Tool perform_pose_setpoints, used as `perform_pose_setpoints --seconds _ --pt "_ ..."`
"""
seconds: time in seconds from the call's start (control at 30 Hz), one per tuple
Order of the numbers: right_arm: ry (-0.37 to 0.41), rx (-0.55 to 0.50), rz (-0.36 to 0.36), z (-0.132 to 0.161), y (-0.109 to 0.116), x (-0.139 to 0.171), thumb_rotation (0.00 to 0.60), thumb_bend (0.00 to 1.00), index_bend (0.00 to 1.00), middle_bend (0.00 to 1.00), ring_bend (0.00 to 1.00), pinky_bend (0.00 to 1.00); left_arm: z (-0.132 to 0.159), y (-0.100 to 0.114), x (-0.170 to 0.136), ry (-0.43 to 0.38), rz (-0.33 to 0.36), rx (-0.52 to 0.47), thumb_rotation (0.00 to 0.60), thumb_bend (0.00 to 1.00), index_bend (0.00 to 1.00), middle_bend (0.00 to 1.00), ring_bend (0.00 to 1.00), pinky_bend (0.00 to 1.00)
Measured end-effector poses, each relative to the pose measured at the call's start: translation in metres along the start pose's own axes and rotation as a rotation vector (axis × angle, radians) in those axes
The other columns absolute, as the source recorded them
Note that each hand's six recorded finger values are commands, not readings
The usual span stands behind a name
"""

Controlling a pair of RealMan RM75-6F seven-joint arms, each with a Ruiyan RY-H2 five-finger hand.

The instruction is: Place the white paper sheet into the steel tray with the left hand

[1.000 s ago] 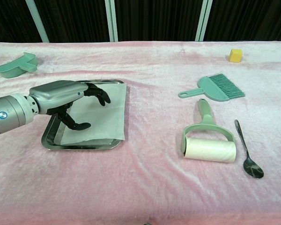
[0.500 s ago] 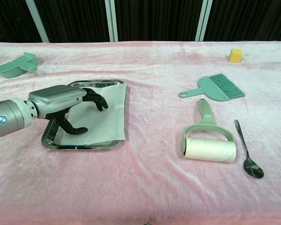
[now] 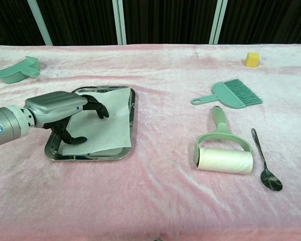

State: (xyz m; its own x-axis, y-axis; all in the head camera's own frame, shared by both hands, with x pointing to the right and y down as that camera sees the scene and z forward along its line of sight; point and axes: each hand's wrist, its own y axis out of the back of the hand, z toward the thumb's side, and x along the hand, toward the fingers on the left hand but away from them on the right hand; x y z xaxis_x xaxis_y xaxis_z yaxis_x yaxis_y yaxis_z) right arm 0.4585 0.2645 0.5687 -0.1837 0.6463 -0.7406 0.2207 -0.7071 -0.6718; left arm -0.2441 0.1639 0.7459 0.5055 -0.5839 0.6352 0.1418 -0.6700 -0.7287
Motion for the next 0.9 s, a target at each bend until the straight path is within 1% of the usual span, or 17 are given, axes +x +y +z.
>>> perform_pose_setpoints --seconds 0.33,0.53,0.7,0.9 --pt "-0.001 0.0 0.002 0.0001 -0.0004 -0.0001 0.6 0.24 0.0 0.0 0.1 0.15 0.0017 -0.0015 -0.0009 -0.008 -0.012 0.0 0.6 0.34 0.22 0.24 0.08 0.17" --pt "0.0 0.001 0.004 0.0006 -0.0008 -0.0002 0.6 0.24 0.0 0.0 0.1 0.15 0.0035 0.0009 -0.0014 -0.019 -0.007 -0.003 0.6 0.34 0.22 0.24 0.08 0.17" --pt "0.0 -0.002 0.005 0.0007 -0.0008 -0.0003 0.6 0.24 0.0 0.0 0.1 0.15 0.006 -0.0007 -0.0038 -0.038 -0.022 0.006 0.6 0.34 0.22 0.24 0.08 0.17" --pt "-0.001 -0.001 0.005 0.0006 -0.0007 -0.0006 0.6 0.24 0.0 0.0 0.1 0.15 0.0059 0.0006 -0.0047 -0.047 -0.02 0.02 0.6 0.34 0.23 0.24 0.08 0.17"
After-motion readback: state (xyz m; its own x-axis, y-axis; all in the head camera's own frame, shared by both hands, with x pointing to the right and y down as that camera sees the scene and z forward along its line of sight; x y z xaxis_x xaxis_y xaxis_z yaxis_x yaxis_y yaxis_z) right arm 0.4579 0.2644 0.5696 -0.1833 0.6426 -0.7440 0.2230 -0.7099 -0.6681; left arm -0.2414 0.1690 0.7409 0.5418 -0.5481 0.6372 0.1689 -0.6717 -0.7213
